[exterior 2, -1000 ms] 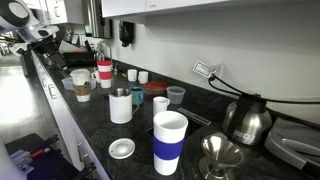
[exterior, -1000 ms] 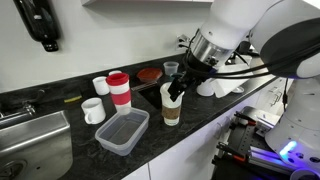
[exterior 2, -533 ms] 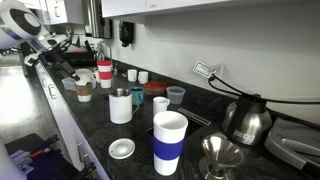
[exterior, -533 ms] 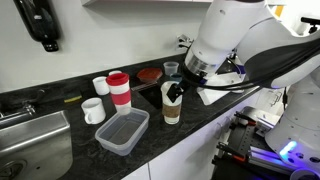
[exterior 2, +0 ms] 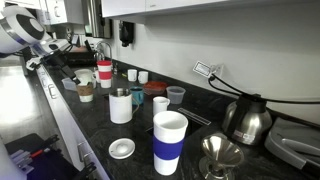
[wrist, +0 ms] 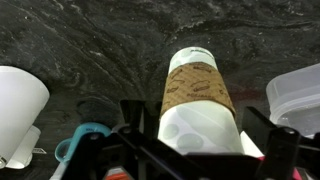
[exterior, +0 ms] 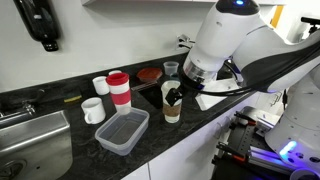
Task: Throw the white and brown cup down the shoot
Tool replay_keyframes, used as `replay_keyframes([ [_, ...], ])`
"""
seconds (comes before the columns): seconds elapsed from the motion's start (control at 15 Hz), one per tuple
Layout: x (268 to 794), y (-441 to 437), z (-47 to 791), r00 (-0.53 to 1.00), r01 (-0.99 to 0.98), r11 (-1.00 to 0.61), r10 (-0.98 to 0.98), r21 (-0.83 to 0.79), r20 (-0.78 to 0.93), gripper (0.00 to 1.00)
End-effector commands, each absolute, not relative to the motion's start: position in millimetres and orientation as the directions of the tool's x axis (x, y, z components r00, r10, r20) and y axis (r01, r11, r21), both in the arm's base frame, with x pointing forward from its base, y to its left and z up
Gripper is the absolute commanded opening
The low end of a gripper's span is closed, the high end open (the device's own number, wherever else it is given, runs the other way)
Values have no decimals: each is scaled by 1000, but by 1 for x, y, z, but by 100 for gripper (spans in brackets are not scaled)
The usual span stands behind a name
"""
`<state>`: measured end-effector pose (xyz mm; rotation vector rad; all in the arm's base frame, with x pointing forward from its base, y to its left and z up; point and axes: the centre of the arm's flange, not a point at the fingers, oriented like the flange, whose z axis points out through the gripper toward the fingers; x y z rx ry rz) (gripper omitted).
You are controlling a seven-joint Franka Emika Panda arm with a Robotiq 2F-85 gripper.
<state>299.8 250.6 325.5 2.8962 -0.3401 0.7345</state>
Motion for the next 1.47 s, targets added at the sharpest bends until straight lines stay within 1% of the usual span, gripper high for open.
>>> replay_keyframes([
  [0.0, 306, 241, 308, 844, -257, -965, -199, 50, 497, 100],
  [0.13, 311, 238, 305, 841, -260, -965, -204, 43, 501, 100],
  [0.2, 313, 236, 303, 841, -262, -964, -211, 34, 499, 95],
  [0.27, 314, 235, 302, 839, -260, -965, -215, 22, 499, 74],
  [0.4, 316, 236, 300, 839, -239, -970, -225, -36, 495, 69],
  [0.6, 318, 239, 300, 836, -215, -973, -227, -82, 499, 47],
  [0.93, 318, 237, 311, 819, -199, -976, -217, -93, 531, 21],
  [1.13, 327, 230, 320, 805, -197, -978, -198, -61, 559, 3],
  [1.27, 336, 223, 325, 800, -200, -979, -190, -45, 569, 6],
  [1.4, 344, 215, 331, 794, -204, -979, -181, -27, 580, 3],
])
